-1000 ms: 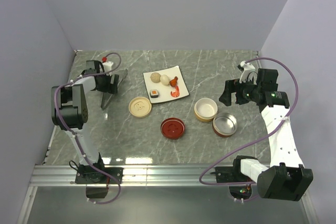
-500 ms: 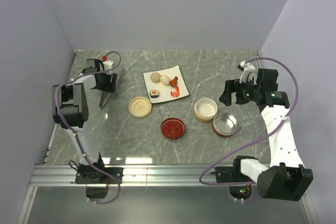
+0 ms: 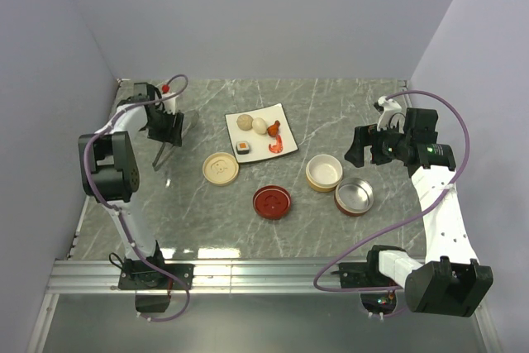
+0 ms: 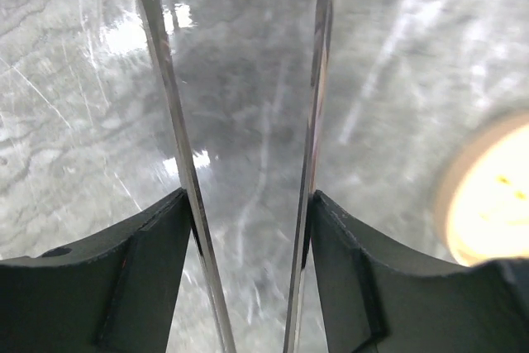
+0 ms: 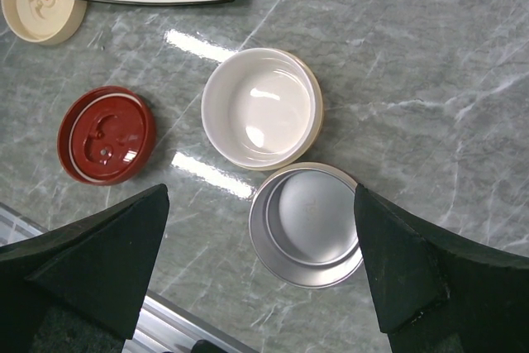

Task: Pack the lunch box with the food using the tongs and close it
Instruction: Grab the clamp with the left arm, then pick up the food using the clamp

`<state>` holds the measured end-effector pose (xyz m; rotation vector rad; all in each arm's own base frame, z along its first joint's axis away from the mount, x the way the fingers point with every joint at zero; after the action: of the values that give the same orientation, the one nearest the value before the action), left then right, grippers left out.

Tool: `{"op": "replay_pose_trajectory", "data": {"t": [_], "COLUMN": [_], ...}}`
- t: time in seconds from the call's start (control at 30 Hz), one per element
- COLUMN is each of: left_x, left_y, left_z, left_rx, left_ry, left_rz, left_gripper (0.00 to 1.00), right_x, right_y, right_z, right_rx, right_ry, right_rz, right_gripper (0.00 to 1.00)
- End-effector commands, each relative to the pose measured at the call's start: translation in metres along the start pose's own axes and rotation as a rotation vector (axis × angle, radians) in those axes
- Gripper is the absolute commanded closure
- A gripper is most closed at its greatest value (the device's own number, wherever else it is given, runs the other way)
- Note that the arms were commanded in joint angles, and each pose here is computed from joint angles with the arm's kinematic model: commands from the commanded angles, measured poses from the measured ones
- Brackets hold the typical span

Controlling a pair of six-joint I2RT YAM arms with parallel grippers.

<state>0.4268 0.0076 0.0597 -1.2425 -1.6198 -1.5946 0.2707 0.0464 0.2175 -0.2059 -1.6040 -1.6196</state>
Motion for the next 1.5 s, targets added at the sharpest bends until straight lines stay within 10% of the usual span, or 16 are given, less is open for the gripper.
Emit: {"op": "replay_pose_trajectory", "data": {"t": [0.0,0.83,1.47], "left_x": [0.046,0.170,0.124], "left_y": [0.022,0.012,0.078], "left_z": [-0.021,-0.139,-0.188], "left_rx": [-0.034,-0.152,-0.279], "left_ry": [-0.071,-0.553,-0.446], "left_rz": [-0.053,-0.169,-0.235], "left_gripper": [0.38,0.47,0.48], "right_x": [0.008,0.013,0.023], "right_y": [0.014,0.066,0.035], "right_z": [0.005,0.064,0.046], "right_rx": [0.040,0.311,0.295], "right_ry": [0.015,0.137,0.007], "right_rz": [-0.046,-0.176,-0.096], "right_gripper": [0.00,0.00,0.00]}}
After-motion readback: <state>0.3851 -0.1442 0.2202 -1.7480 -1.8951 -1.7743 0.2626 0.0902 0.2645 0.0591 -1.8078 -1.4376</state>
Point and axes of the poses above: each gripper's point midway between its finger pads, its own x axis back along the fingers, its own z axis along the line the jaws close on, y = z × x, the point moved 1 cm from there along x, back along the fingers, and after that the axes turned 5 degrees about x, right-handed, at the moved point
